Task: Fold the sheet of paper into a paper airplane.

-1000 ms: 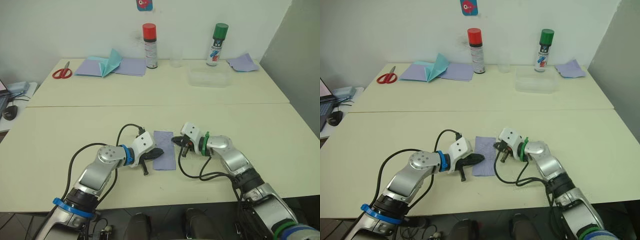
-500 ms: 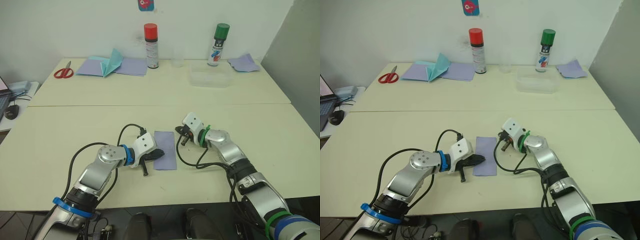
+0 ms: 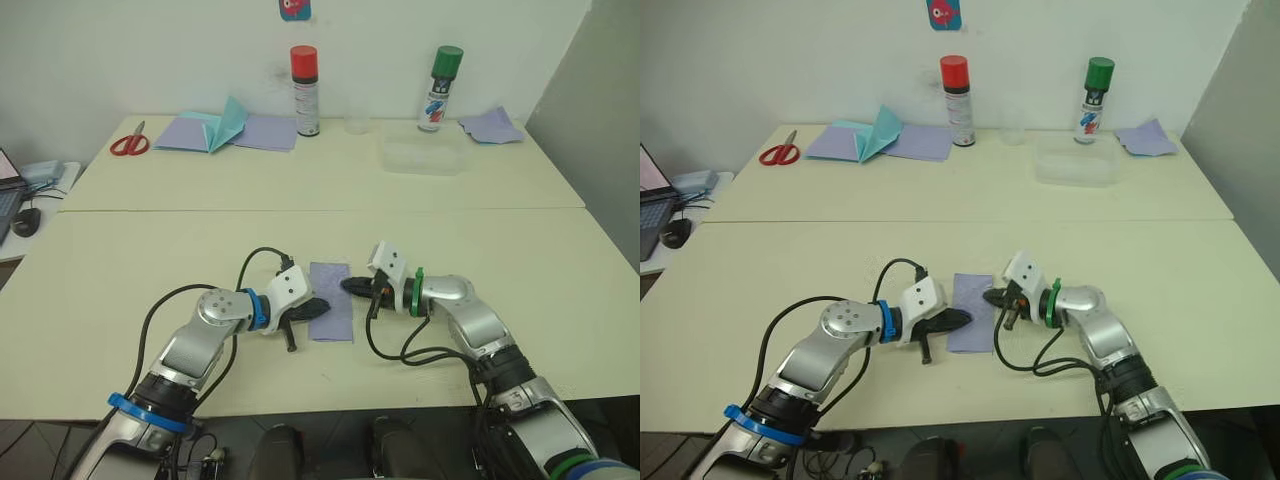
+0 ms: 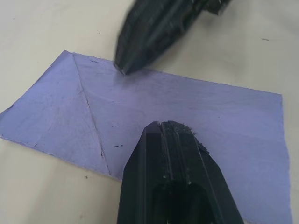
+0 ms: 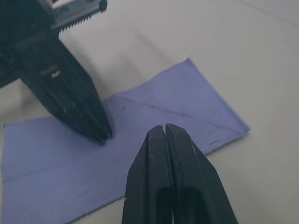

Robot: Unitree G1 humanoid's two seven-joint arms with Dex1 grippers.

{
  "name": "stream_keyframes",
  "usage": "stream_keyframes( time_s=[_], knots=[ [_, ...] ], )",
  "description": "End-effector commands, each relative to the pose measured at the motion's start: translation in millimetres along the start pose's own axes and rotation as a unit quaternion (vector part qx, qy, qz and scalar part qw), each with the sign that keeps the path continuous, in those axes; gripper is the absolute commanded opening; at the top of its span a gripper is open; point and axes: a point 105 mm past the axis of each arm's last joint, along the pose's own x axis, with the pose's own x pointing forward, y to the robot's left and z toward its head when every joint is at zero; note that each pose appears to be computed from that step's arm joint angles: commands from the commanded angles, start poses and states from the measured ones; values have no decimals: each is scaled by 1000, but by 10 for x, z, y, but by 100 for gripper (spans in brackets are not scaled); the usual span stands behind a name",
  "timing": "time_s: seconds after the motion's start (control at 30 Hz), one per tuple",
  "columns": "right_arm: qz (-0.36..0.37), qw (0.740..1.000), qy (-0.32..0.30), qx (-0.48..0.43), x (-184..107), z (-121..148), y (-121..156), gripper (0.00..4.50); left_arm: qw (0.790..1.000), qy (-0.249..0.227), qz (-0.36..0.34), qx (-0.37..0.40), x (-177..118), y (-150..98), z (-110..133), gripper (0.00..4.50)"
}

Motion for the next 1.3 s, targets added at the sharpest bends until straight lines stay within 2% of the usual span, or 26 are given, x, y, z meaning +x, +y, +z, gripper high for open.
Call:
stream_keyframes(
  time_s=[0.03, 0.13, 0.4, 0.63, 0.77, 0.93, 1.13, 1.3],
  knots=[
    [6, 1000, 10, -26, -8, 14, 45, 3, 998, 50, -19, -23, 71, -128, -285, 0],
    [40, 997, 54, -40, -64, -150, 162, 3, 998, 54, -28, -19, 66, -160, -306, 0],
    [129, 985, 112, -20, -283, -359, 488, 3, 998, 54, -32, -16, 70, -195, -336, 0],
    [156, 982, 109, 9, -371, -294, 590, 3, 998, 56, -33, -10, 87, -225, -370, 0],
    [148, 986, 80, 17, -433, -127, 521, 3, 998, 54, -32, -9, 88, -229, -382, 0],
    [96, 995, 0, 20, -397, 166, 372, 3, 998, 51, -28, -8, 88, -207, -371, 0],
    [2, 1000, 21, 16, -198, 25, 157, 3, 998, 49, -28, -5, 97, -181, -351, 0],
    [-6, 998, 67, -9, -143, -158, 123, 3, 998, 49, -27, -4, 107, -142, -338, 0]
  ],
)
